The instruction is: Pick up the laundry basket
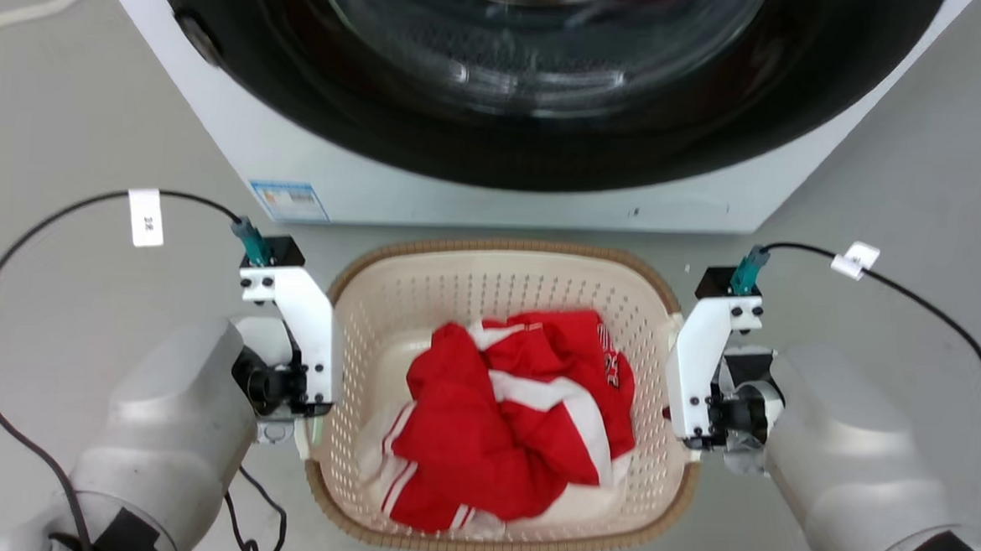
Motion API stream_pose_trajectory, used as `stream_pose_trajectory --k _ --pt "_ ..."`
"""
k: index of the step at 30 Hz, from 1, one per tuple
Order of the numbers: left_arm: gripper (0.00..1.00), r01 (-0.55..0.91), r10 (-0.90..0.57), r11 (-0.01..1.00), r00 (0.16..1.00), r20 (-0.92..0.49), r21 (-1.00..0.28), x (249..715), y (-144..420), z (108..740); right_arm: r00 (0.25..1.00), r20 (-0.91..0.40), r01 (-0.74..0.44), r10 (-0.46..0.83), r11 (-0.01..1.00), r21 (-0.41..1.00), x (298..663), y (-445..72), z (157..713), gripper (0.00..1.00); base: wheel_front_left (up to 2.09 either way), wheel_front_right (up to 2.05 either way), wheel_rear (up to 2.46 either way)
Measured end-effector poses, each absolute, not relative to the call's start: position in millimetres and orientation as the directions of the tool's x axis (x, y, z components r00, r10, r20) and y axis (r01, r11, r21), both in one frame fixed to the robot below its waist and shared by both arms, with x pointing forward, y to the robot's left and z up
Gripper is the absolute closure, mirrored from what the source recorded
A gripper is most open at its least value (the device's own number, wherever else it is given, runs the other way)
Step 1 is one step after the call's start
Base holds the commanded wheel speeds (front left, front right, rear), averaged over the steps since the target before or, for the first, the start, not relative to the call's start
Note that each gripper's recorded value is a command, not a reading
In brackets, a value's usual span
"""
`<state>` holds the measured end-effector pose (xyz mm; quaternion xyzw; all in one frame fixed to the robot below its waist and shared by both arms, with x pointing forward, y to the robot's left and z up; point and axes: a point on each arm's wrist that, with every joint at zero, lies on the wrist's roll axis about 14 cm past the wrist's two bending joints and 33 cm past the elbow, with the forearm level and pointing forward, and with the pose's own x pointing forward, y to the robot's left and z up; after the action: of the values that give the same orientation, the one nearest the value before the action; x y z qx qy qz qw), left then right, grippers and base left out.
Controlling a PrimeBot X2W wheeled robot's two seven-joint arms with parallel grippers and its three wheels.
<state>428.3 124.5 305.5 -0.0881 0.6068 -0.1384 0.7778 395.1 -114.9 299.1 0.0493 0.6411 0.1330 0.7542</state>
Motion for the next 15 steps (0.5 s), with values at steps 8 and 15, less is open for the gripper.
stream_pose_trajectory --k 8,15 --pt "1.0 0.108 -0.337 0.941 0.239 -0.91 -0.32 404 122 350 0.167 -0.948 -0.137 0.271 0.959 0.25 373 -116 340 1.0 0.0 0.0 0.0" --pt "1.0 0.132 -0.341 0.94 0.284 -0.896 -0.316 395 119 380 0.223 -0.94 -0.158 0.257 0.961 0.225 367 -119 368 1.0 0.0 0.0 0.0"
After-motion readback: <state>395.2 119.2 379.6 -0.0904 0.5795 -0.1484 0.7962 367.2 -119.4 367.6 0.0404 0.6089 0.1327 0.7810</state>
